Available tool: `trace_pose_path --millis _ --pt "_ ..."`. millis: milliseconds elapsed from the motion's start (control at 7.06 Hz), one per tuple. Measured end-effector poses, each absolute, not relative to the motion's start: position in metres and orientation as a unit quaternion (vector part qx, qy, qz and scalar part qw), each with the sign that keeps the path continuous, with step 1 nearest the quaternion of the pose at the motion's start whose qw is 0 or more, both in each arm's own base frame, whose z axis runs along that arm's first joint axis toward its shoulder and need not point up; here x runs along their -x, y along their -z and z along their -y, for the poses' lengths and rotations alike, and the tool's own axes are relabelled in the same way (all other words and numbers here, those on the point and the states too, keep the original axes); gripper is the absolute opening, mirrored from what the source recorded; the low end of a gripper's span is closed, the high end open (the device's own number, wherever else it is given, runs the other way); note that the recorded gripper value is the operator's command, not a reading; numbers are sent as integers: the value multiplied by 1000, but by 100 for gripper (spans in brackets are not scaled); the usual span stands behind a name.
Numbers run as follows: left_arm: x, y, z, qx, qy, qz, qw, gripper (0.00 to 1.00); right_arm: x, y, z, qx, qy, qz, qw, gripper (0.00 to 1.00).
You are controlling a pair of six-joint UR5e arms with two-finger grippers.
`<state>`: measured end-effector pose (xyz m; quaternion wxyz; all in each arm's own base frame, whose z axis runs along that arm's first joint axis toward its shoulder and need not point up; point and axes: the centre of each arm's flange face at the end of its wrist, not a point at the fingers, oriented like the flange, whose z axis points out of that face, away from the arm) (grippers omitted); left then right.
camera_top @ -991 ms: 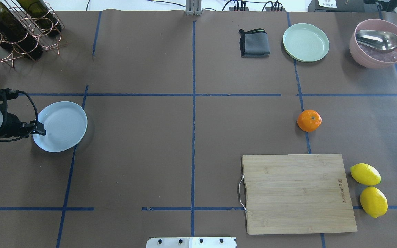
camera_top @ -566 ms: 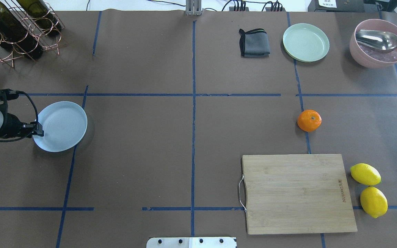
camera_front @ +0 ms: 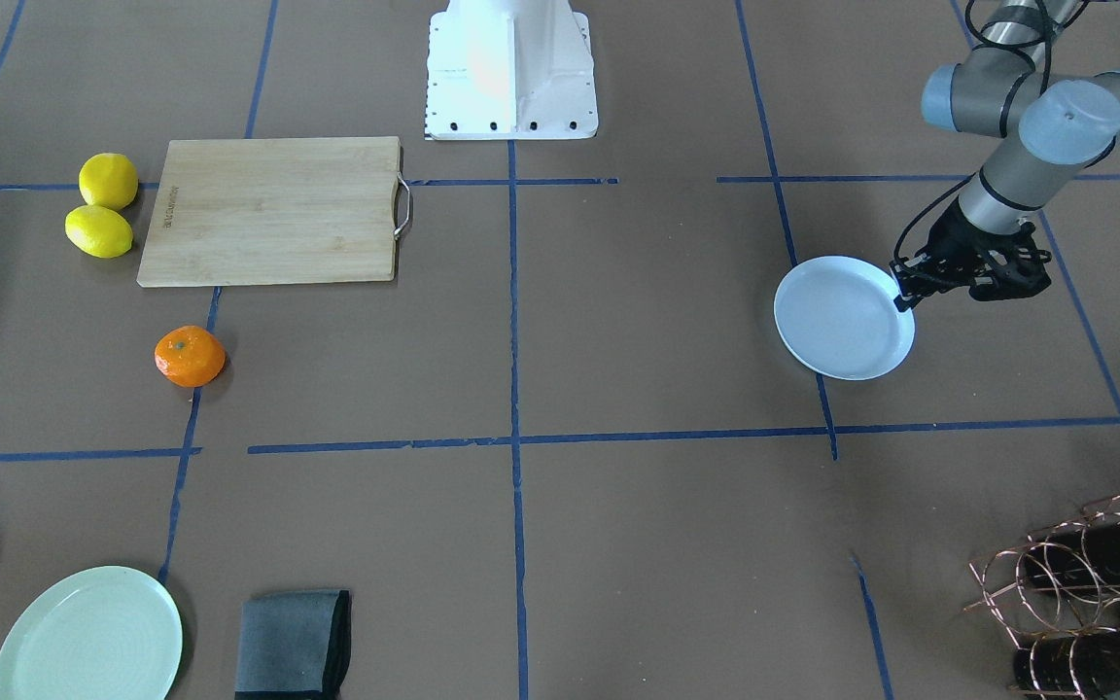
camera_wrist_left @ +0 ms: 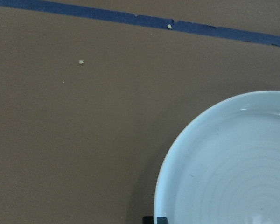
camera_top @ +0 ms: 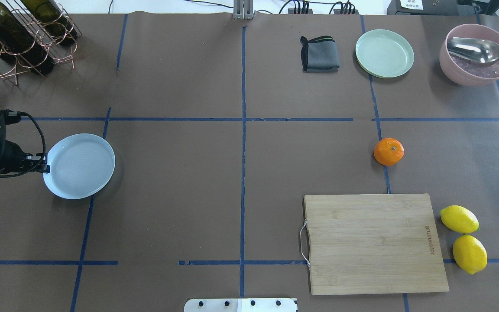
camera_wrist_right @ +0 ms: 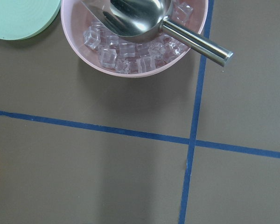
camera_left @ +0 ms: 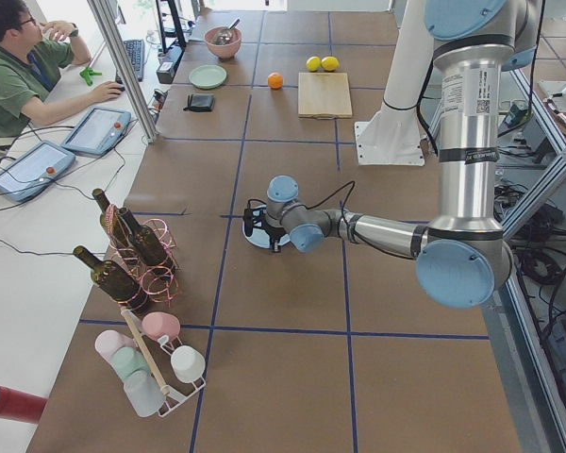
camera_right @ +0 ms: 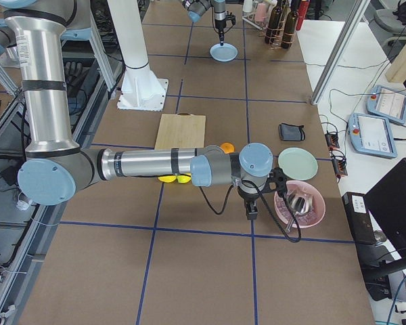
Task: Pick orange to plate
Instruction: 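Slide the pale blue plate with the left gripper toward the table center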
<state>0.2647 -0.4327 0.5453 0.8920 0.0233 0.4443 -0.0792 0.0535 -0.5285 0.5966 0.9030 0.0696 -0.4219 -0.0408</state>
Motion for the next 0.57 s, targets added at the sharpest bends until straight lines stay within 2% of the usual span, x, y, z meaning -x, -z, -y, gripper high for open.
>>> trace_pose_path --millis 283,566 --pt "-226 -509 456 13 92 -487 868 0 -54 -593 529 -70 36 422 903 100" --pt "-242 -431 498 28 106 -508 855 0 -54 -598 525 -69 33 421 904 100"
